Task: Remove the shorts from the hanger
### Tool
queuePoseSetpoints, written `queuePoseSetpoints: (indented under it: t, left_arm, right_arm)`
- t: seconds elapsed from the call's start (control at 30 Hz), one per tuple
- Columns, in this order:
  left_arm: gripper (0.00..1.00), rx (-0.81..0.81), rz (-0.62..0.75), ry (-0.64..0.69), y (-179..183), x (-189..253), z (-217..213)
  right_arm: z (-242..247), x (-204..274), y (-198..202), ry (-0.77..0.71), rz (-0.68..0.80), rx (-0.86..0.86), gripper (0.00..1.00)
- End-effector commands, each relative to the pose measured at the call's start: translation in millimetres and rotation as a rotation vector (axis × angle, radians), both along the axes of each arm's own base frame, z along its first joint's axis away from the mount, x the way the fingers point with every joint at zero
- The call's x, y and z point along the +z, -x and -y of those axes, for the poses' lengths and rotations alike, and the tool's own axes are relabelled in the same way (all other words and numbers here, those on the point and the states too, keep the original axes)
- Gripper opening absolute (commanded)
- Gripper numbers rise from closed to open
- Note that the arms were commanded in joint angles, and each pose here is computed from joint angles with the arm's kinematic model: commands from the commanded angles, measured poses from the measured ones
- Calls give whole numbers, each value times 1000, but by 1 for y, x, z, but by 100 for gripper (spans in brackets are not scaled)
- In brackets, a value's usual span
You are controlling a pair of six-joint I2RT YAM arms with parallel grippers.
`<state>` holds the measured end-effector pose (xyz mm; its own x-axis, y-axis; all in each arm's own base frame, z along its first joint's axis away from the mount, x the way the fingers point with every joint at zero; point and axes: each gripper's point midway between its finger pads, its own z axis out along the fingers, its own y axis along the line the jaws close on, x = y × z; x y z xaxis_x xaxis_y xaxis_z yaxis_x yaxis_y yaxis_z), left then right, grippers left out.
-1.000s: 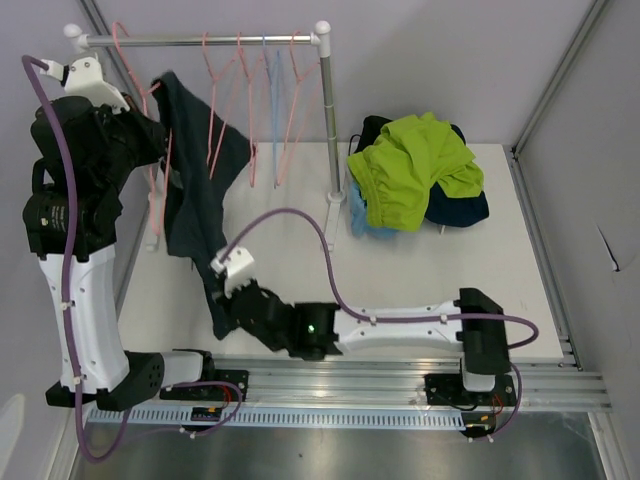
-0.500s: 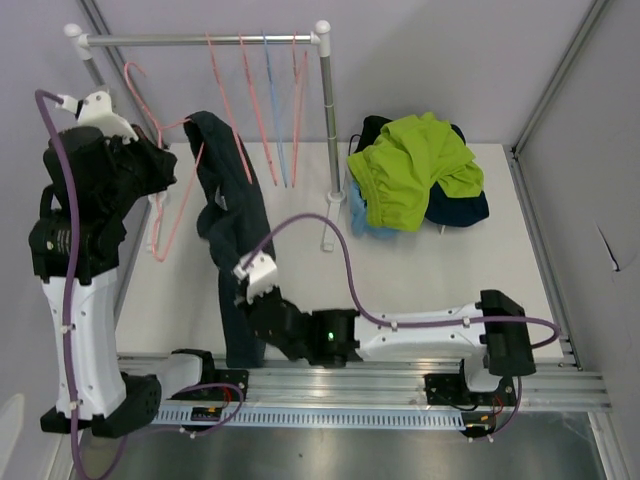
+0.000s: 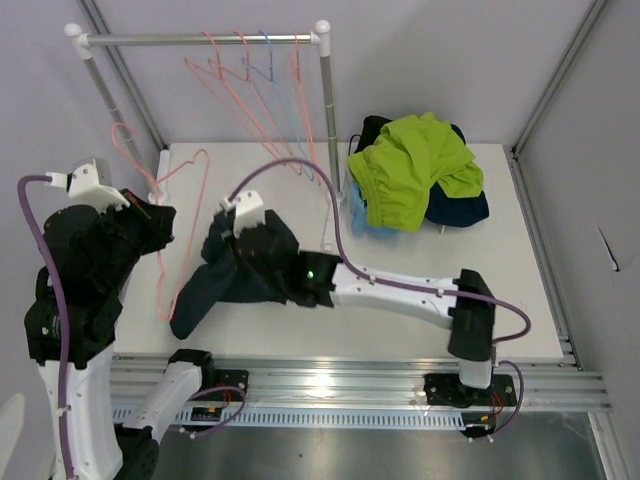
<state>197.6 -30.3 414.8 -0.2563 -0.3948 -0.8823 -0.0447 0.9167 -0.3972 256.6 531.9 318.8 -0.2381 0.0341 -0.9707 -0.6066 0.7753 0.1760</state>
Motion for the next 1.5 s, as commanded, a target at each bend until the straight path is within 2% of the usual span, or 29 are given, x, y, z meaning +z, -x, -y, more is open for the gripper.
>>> queuePoseSetpoints:
  t: [0.0, 0.07, 0.17, 0.27, 0.4, 0.47, 0.5, 0.57, 0.63, 0.67, 0.7, 0.73, 0.77, 0.8, 0.83, 0.87, 0.9, 0.97, 1.07, 1.13, 1.23, 1.3, 1.33, 1.37, 1.4, 1.43, 1.47]
  left_arm:
    - [0, 90, 61, -45, -16, 26, -17]
    - [0, 143, 90, -65, -19, 35, -27]
    - [0, 165, 106, -70, -29, 37, -30]
    - [0, 144, 96, -49, -39, 27, -25]
    - [0, 104, 79, -44, -47, 3, -17]
    - [0, 106, 67, -65, -47, -6, -19]
    - [0, 101, 46, -76, -50, -17, -18]
    - [0, 97, 55, -90, -50, -20, -19]
    - [0, 75, 33, -89, -53, -33, -15]
    - [0, 65, 42, -86, -55, -33, -13]
    - [0, 55, 30, -85, -57, -39, -11]
    - [0, 39, 18, -79, -59, -46, -8]
    - [0, 32, 20, -77, -62, -47, -6]
    - [0, 27, 9, -75, -64, -51, -5]
    - [0, 20, -3, -72, -65, -57, -4]
    - [0, 1, -2, -66, -66, -59, 0]
    - [0, -2, -5, -66, -67, -61, 1]
    - [0, -12, -10, -72, -66, -65, 2]
    - [0, -12, -17, -90, -63, -68, 0]
    - [0, -11, -18, -98, -63, -69, -1]
    - [0, -6, -24, -105, -62, -71, -2]
    - [0, 3, -17, -105, -62, -69, -4]
    - [0, 7, -13, -102, -63, -68, -4]
    - [0, 10, -14, -100, -64, -68, -4]
    - [0, 14, -11, -99, -66, -67, -5]
    - [0, 22, -6, -99, -68, -64, -6]
    - [0, 29, 0, -98, -69, -60, -7]
  right_arm:
    - [31, 16, 60, -63, 14, 40, 0]
    - [61, 32, 76, -77, 30, 25, 0]
    - [108, 47, 64, -23, 63, -93, 0]
    - [169, 99, 35, -69, 130, -221, 0]
    - [260, 161, -24, -152, 224, -436, 0]
    - [282, 192, -41, -200, 273, -463, 0]
    - [303, 198, -64, -200, 289, -532, 0]
    - [320, 236, -77, -258, 345, -549, 0]
    - [331, 248, -111, -259, 385, -604, 0]
    - [337, 280, -113, -316, 436, -598, 0]
    - [340, 291, -123, -292, 474, -611, 0]
    - [329, 270, -161, -219, 452, -639, 0]
    - [344, 319, -152, -305, 527, -652, 0]
    - [344, 328, -161, -300, 553, -659, 0]
    - [329, 303, -201, -239, 538, -669, 0]
    - [330, 314, -204, -257, 580, -680, 0]
    - [346, 349, -191, -330, 691, -717, 0]
    - [359, 354, -204, -362, 760, -775, 0]
    - [387, 343, -227, -419, 806, -837, 0]
    - [401, 323, -252, -451, 750, -858, 0]
    - [430, 255, -303, -371, 611, -983, 0]
    - [446, 222, -312, -342, 545, -1061, 0]
    - [441, 167, -326, -249, 458, -1068, 0]
    - [442, 147, -324, -244, 424, -1075, 0]
    - [448, 158, -304, -299, 439, -1081, 0]
    - [448, 138, -298, -300, 407, -1076, 0]
    - [445, 72, -297, -280, 294, -1075, 0]
